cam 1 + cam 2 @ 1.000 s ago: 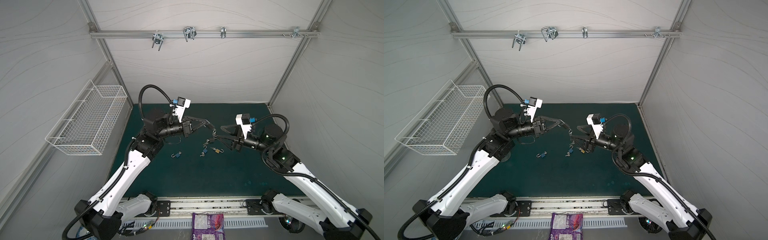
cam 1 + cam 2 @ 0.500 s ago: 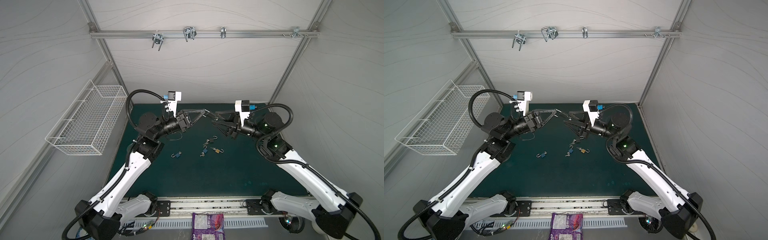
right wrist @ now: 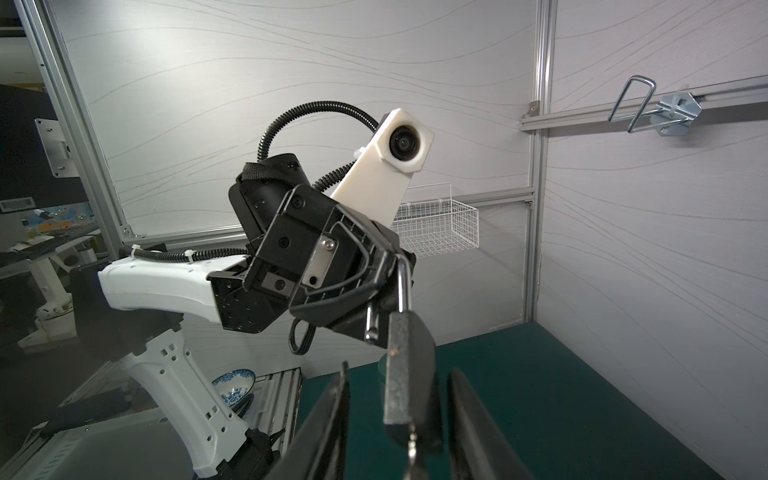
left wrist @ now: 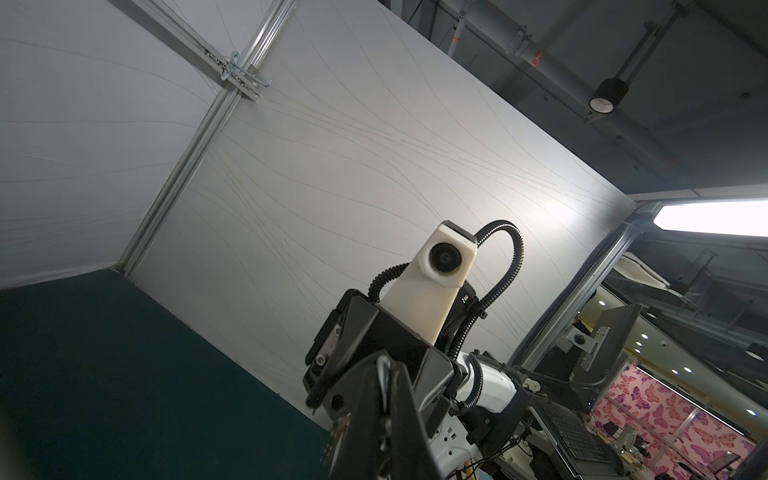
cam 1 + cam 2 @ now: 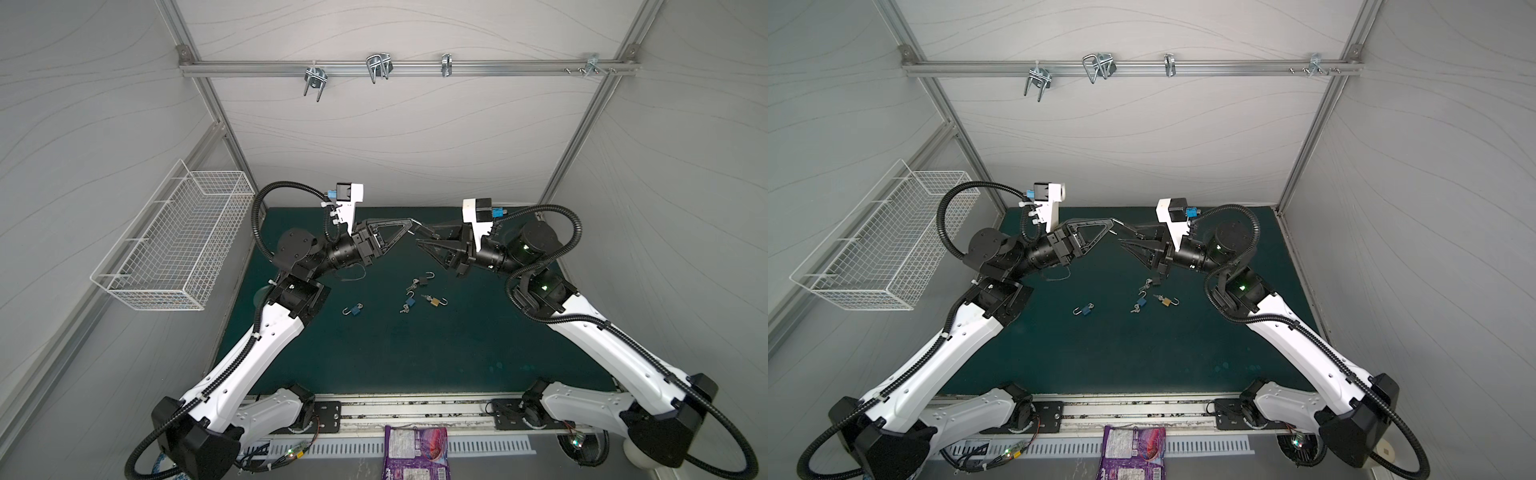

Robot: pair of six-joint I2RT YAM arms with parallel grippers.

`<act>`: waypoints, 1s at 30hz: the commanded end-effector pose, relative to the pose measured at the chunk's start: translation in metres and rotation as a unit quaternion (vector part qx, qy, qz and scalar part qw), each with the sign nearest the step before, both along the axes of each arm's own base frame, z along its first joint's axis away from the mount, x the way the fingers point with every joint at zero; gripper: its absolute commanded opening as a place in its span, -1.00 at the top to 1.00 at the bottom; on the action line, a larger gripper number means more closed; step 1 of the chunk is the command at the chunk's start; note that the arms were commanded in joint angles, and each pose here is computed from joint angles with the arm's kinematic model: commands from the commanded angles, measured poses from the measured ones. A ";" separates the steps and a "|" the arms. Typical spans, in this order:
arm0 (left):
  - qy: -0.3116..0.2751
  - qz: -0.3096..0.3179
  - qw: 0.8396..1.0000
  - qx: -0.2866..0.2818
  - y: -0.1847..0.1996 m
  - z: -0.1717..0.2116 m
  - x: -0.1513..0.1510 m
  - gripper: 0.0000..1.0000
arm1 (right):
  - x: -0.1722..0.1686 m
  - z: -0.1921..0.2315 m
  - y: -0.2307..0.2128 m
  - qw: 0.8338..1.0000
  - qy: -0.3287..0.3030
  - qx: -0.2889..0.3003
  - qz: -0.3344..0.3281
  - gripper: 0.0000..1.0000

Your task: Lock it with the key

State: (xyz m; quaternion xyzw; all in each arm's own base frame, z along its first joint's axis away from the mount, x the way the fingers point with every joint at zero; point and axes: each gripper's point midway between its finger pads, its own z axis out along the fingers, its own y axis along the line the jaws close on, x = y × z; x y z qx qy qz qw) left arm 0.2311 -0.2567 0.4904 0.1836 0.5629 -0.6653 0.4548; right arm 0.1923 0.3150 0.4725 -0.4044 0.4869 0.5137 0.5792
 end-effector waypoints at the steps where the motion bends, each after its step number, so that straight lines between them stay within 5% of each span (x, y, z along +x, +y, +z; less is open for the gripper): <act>1: -0.038 -0.012 0.999 -0.025 0.004 0.021 -0.014 1.00 | -0.010 0.023 -0.010 0.999 -0.024 0.030 -0.006 0.27; 13: -0.046 -0.012 0.998 -0.028 0.006 0.023 -0.018 1.00 | -0.013 0.025 -0.016 0.999 -0.030 0.029 -0.016 0.59; 21: -0.051 -0.013 0.998 -0.034 0.008 0.026 -0.021 1.00 | -0.014 0.025 -0.011 0.999 -0.024 0.022 -0.006 0.62; 30: -0.059 -0.014 0.998 -0.035 0.010 0.030 -0.027 1.00 | -0.020 0.026 -0.007 1.000 -0.003 0.017 0.009 1.00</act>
